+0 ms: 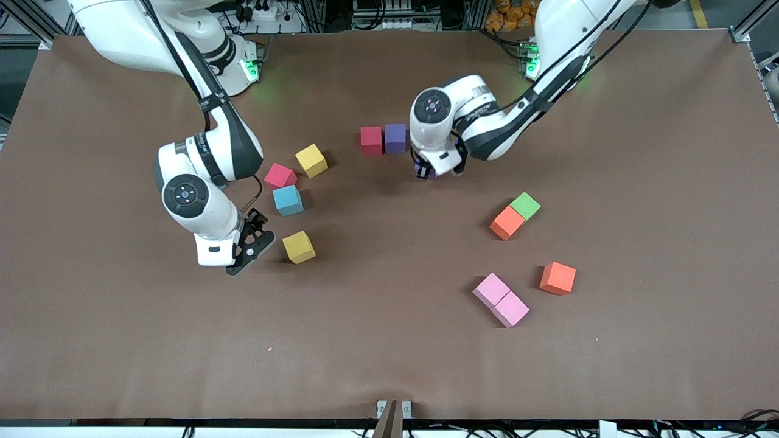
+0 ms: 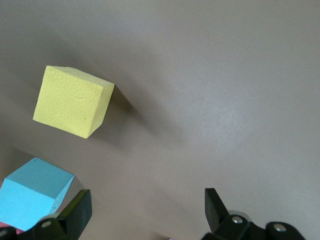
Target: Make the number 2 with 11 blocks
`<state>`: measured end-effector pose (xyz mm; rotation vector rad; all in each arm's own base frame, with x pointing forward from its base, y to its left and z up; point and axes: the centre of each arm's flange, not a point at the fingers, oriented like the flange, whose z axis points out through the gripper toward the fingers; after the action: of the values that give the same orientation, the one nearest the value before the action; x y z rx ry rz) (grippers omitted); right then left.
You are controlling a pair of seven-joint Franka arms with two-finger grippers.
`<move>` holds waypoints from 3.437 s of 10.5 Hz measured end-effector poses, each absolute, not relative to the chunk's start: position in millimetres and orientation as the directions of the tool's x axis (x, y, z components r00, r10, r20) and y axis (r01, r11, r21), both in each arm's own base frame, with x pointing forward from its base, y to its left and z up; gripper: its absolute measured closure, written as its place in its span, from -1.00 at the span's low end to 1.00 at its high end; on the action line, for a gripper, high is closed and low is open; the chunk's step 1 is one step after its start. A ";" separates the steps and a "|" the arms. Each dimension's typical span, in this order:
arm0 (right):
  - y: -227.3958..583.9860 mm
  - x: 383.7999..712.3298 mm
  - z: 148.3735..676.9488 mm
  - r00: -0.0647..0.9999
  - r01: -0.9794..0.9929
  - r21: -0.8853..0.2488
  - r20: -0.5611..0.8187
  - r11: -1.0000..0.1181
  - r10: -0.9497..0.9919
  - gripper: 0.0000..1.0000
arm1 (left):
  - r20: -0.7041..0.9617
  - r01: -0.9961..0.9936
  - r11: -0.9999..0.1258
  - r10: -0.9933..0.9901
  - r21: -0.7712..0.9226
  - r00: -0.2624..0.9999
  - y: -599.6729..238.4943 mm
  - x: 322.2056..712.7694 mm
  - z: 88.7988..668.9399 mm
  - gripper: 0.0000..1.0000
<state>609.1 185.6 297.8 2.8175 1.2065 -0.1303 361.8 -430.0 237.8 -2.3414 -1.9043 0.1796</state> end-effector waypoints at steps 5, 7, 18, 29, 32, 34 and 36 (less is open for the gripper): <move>185.4 609.3 297.8 0.688 0.724 0.035 -0.107 -0.689 0.718 -1.00 | -0.026 0.990 -0.056 0.998 -0.128 0.053 -410.5 318.9 224.3 -0.09; 185.4 609.3 297.8 0.688 0.724 0.035 -0.107 -0.689 0.718 -1.00 | -0.035 0.992 -0.010 0.999 -0.126 0.006 -418.0 307.9 224.3 -0.09; 185.6 609.2 297.7 0.690 0.722 0.035 -0.107 -0.691 0.715 -1.00 | -0.083 0.989 -0.061 0.995 -0.138 0.050 -437.7 266.9 212.7 -0.09; 171.4 617.5 300.4 0.729 0.685 0.049 -0.072 -0.727 0.681 -1.00 | -0.082 0.990 -0.044 0.996 -0.137 0.033 -435.2 275.2 205.1 -0.09; 172.2 619.1 300.4 0.734 0.679 0.044 -0.061 -0.733 0.677 -1.00 | -0.088 0.990 -0.039 0.996 -0.135 0.027 -440.1 280.7 203.4 -0.09; 172.4 619.3 299.5 0.734 0.679 0.043 -0.061 -0.733 0.676 -1.00 | -0.086 0.990 -0.048 0.996 -0.135 0.037 -446.2 277.3 200.4 -0.09; 172.6 620.0 297.6 0.734 0.679 0.041 -0.062 -0.733 0.676 -1.00 | -0.084 0.989 -0.057 0.995 -0.136 0.045 -450.9 270.9 199.0 -0.09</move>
<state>620.0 172.6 297.6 2.8681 1.1217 -0.0665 270.9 -450.9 199.0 -2.2408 -2.1288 0.2406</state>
